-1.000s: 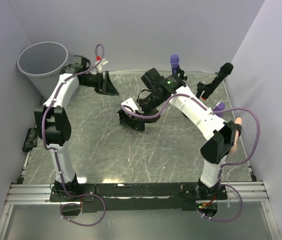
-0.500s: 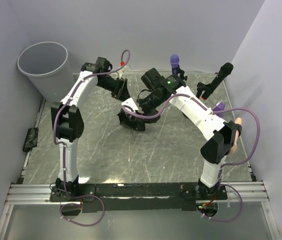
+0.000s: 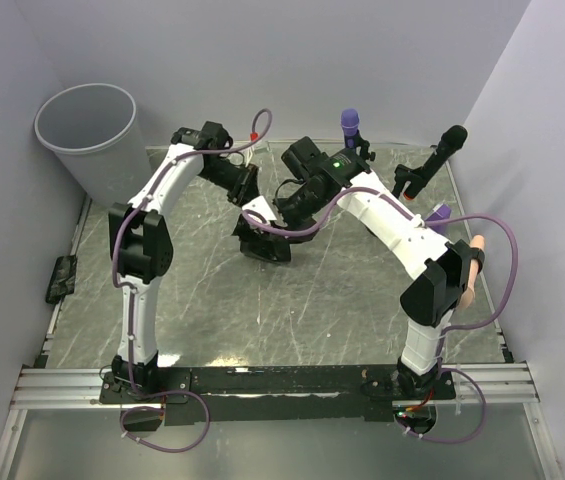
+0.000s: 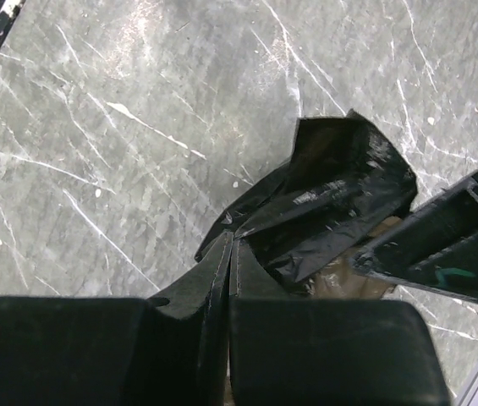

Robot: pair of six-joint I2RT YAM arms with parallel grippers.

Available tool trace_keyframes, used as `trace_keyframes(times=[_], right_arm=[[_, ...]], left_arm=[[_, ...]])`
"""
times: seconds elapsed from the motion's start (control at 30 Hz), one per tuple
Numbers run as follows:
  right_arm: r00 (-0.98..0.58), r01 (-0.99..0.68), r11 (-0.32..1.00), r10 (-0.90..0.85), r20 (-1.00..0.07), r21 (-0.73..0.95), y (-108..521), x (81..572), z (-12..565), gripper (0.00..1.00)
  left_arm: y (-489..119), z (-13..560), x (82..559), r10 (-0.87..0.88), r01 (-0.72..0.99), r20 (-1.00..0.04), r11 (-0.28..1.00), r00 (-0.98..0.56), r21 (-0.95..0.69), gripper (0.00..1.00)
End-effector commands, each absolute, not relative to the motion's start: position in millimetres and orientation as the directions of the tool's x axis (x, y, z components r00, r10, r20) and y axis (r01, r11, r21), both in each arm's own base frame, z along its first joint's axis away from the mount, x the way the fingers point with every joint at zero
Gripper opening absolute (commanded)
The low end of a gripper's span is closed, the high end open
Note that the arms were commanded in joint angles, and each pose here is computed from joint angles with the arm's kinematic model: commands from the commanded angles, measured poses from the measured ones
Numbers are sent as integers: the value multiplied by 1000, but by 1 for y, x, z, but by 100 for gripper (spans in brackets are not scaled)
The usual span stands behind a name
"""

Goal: Put the trash bags into the trash bin

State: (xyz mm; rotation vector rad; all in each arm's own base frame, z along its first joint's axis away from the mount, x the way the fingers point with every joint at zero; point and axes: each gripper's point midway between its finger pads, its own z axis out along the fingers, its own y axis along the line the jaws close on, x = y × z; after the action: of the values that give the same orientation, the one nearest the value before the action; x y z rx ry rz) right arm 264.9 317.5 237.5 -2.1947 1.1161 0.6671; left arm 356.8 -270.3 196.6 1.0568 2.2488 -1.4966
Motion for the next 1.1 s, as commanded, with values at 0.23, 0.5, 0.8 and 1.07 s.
trace_keyframes(times=[0.23,0.5,0.8,1.07], right_arm=[[507,-832,-514,-551,-663,-209,280,236,245,0],[498,-834,-527,-597,-629,-160,242,221,241,0],[476,-859,-490,-664,-576,-146,202,223,226,0],[380,-923,-315,-651,-658,-222,207,253,243,0]], left_arm=[[-223,244,449,184,703,-713,449,-677,-552,1],[-204,246,460,188,710,-742,510,-643,-486,1],[-193,250,466,216,735,-774,536,-595,-416,1],[-193,252,447,272,785,-784,479,-558,-393,8]])
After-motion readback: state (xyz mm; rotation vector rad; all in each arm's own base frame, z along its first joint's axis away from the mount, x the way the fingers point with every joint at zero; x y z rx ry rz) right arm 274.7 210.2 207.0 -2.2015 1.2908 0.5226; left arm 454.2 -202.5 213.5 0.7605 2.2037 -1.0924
